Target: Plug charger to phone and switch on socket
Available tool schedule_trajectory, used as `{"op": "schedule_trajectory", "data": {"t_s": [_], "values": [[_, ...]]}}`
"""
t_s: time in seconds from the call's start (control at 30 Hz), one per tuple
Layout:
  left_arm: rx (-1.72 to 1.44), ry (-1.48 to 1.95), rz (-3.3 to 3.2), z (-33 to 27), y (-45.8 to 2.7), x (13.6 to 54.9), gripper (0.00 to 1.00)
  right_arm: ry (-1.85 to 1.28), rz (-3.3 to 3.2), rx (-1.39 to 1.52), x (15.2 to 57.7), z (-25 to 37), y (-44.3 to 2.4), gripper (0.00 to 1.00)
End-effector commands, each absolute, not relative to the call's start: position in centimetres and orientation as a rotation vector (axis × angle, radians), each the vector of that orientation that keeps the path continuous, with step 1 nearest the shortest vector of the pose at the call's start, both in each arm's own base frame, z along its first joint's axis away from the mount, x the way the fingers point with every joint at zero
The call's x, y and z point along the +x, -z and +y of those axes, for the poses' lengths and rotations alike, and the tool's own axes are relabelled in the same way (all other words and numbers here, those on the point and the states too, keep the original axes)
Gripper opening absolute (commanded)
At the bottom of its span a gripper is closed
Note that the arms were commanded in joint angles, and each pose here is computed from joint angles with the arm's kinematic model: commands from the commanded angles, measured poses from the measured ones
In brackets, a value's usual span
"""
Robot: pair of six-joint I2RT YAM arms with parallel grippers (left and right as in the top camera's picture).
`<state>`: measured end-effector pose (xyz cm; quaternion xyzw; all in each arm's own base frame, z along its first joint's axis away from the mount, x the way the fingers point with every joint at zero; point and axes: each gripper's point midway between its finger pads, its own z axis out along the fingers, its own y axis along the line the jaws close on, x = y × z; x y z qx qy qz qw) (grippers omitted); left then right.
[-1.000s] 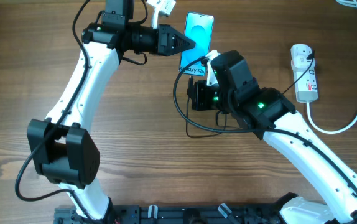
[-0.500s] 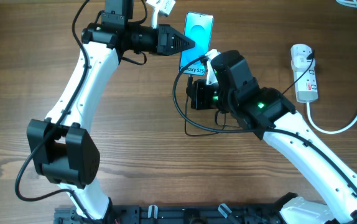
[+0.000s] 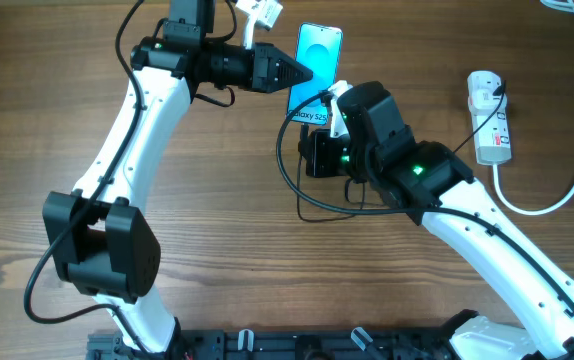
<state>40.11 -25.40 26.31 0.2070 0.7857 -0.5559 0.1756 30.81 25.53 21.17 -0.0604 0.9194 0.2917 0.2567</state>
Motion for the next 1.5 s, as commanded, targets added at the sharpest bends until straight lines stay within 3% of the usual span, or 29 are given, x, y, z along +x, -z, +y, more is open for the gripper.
{"op": "schedule_trajectory", "data": {"t_s": [0.0, 0.6, 0.63, 0.67, 0.73, 0.83, 0.9, 0.93, 0.97, 1.2, 1.3, 1.47], "values": [[0.649, 1.579, 2.171, -25.6, -27.8, 39.4, 0.04, -0.736, 2.469, -0.142, 31.9, 25.0, -21.2, 0.04], [0.598, 1.610, 2.228, -25.5, -27.4, 38.9, 0.04, -0.636, 2.373, -0.084, 34.1, 24.0, -22.3, 0.10], [0.598, 1.609, 2.228, -25.5, -27.4, 38.9, 0.04, -0.643, 2.372, -0.085, 34.0, 24.1, -22.4, 0.28], [0.596, 1.603, 2.230, -25.5, -27.3, 39.0, 0.04, -0.645, 2.373, -0.083, 33.9, 24.0, -22.5, 0.34], [0.557, 1.533, 2.272, -25.2, -26.5, 39.7, 0.04, -0.645, 2.387, -0.086, 33.5, 23.9, -22.4, 0.37], [0.408, 1.382, 2.383, -24.2, -24.8, 41.3, 0.04, -0.768, 2.413, -0.150, 31.5, 24.9, -23.2, 0.50], [0.328, 1.256, 2.448, -23.2, -23.2, 42.4, 0.04, -0.798, 2.445, -0.168, 30.1, 24.7, -23.4, 0.75], [0.261, 1.204, 2.496, -22.7, -22.2, 42.8, 0.04, -0.772, 2.470, -0.156, 29.7, 24.1, -23.1, 0.93], [0.200, 1.164, 2.549, -22.2, -21.1, 42.9, 0.04, -0.732, 2.501, -0.125, 29.4, 23.1, -22.6, 1.00], [0.118, 1.147, 2.851, -23.5, -13.4, 40.2, 0.04, -0.528, 2.665, 0.258, 29.7, 15.3, -19.5, 1.00], [-0.009, 0.990, 2.987, -23.5, -9.1, 40.0, 0.04, -0.493, 2.699, 0.347, 29.5, 13.2, -18.9, 1.00], [0.058, 0.979, 3.077, -26.1, -4.9, 38.6, 0.04, -0.487, 2.706, 0.368, 29.5, 12.7, -18.8, 1.00]]}}
